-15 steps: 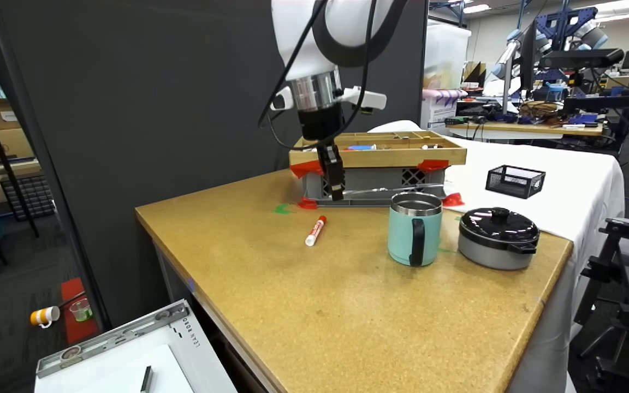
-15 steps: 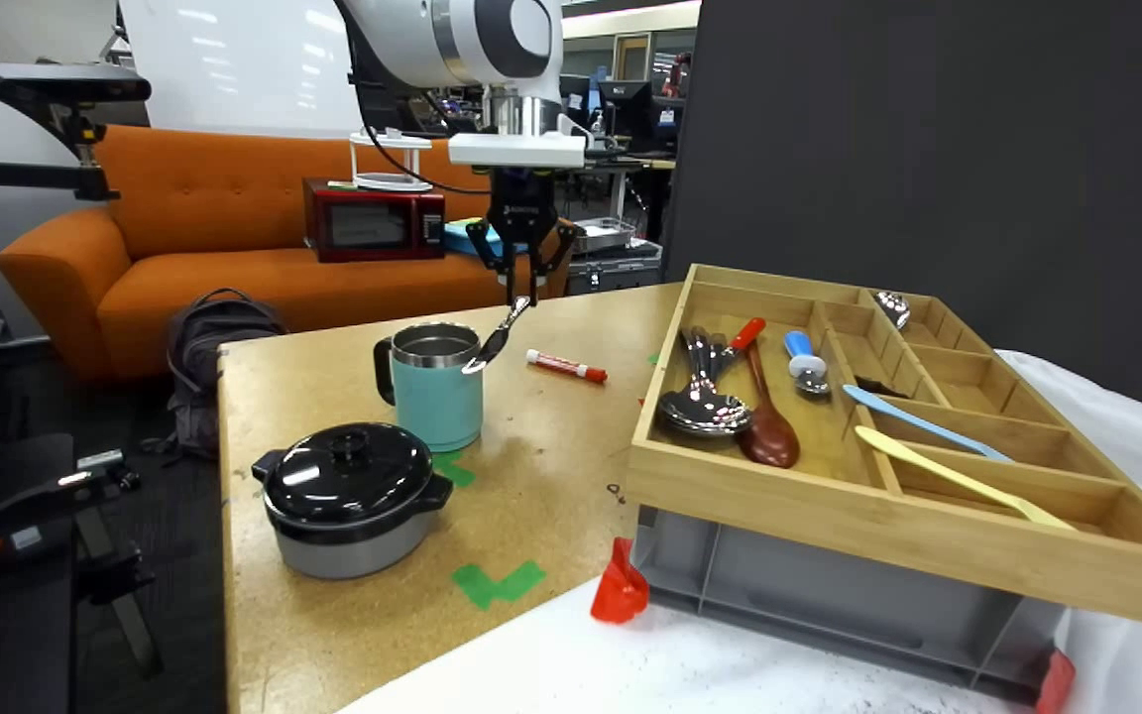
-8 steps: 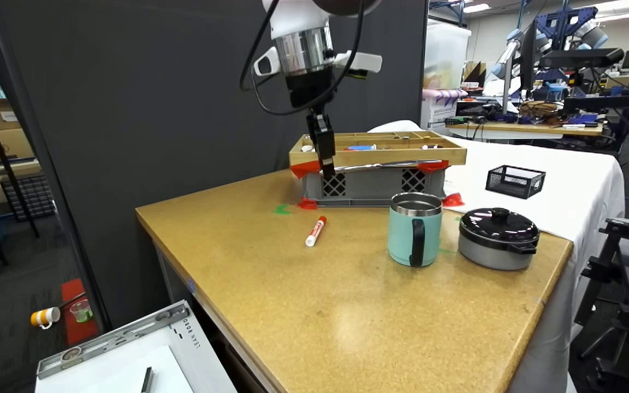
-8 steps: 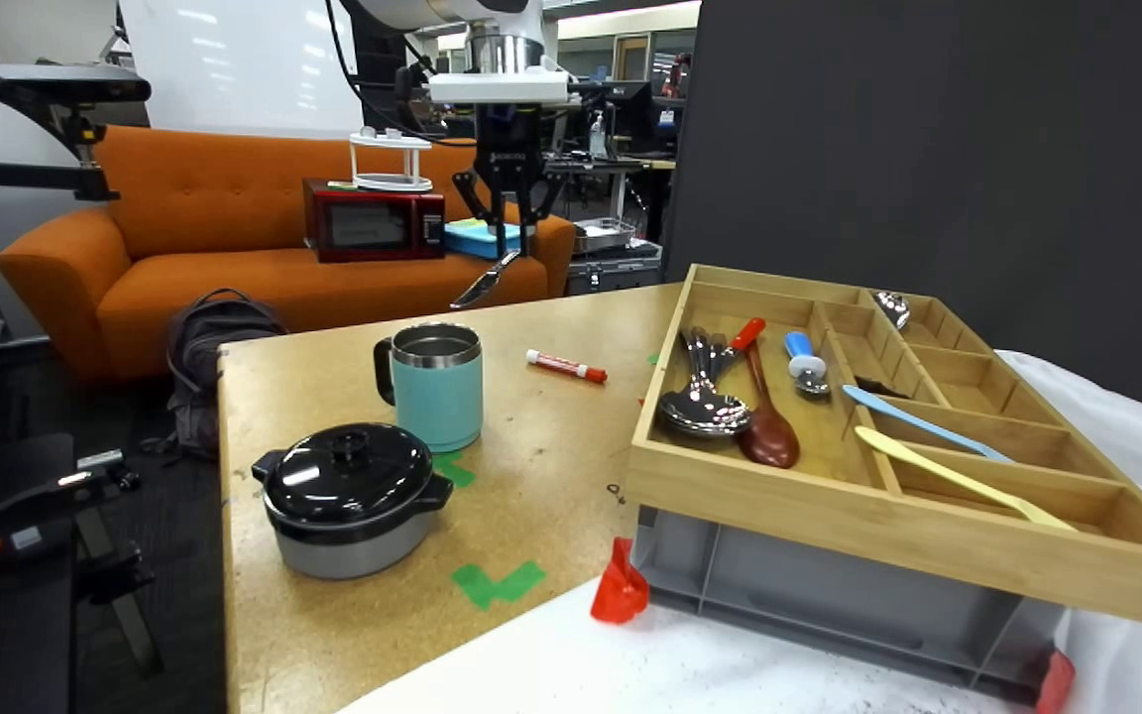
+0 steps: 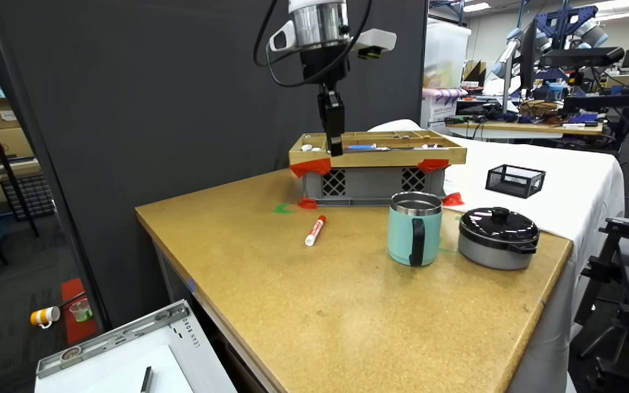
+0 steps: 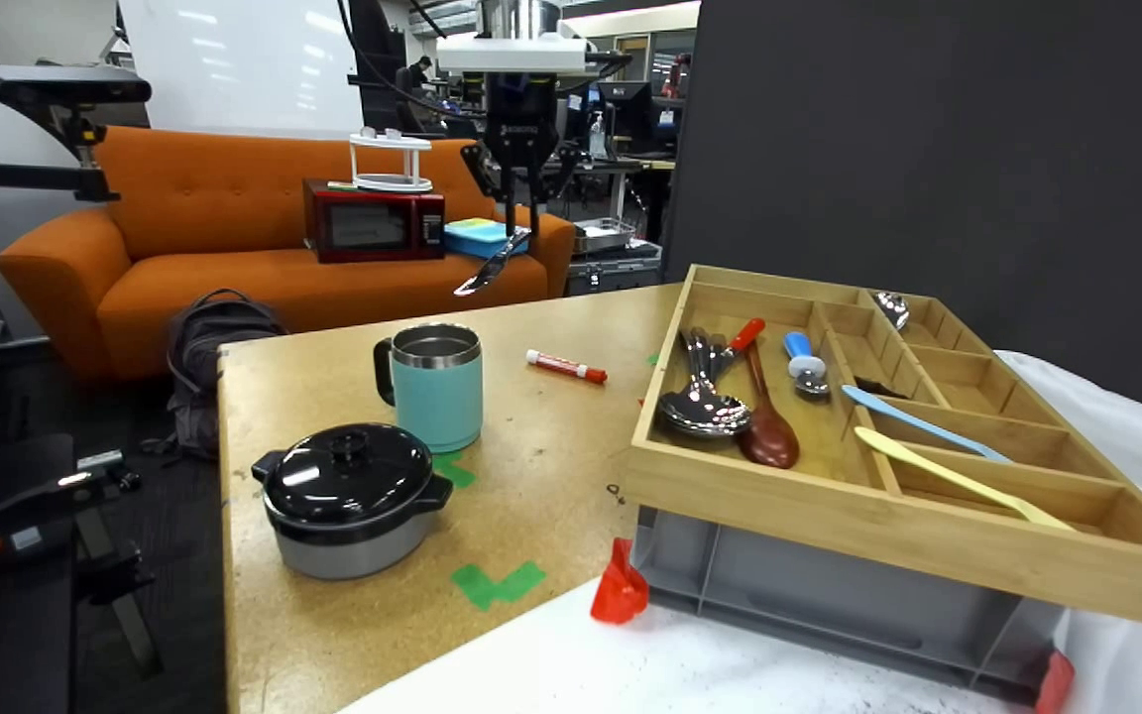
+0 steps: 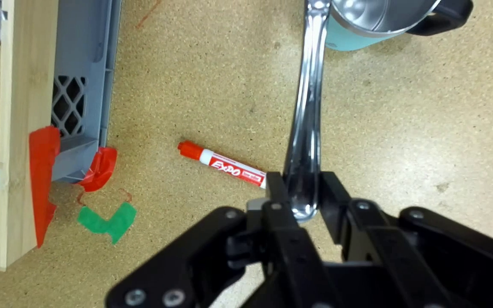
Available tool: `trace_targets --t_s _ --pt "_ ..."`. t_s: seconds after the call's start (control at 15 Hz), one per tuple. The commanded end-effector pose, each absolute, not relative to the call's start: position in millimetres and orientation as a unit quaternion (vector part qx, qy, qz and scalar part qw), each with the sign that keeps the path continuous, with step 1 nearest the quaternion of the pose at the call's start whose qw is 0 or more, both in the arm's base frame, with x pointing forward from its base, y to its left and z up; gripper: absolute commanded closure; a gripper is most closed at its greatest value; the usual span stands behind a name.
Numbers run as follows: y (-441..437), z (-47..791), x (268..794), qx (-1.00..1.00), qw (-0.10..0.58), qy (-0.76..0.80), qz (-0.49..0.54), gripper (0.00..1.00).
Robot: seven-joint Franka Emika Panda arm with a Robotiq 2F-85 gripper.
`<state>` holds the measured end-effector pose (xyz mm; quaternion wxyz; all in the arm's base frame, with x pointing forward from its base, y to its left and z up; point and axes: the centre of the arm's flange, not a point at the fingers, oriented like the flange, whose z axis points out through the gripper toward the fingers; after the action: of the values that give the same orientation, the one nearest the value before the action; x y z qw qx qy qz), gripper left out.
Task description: Put the butter knife in the mug
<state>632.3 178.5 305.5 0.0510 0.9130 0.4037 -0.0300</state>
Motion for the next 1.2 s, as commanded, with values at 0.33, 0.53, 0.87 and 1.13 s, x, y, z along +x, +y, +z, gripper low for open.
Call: trace_targets --t_s 0.33,0.53,0.87,1.13 --pt "156.5 319.3 600.3 0.910 0.013 0.415 0.002 0.75" --pt "153.5 320.0 591.2 0.909 0.013 0.416 0.007 0.75" --pt "153.8 319.8 590.9 0.909 0.013 0.417 0.008 0.75" --pt "150.1 322.4 590.9 0.908 -0.009 0.418 0.032 0.94"
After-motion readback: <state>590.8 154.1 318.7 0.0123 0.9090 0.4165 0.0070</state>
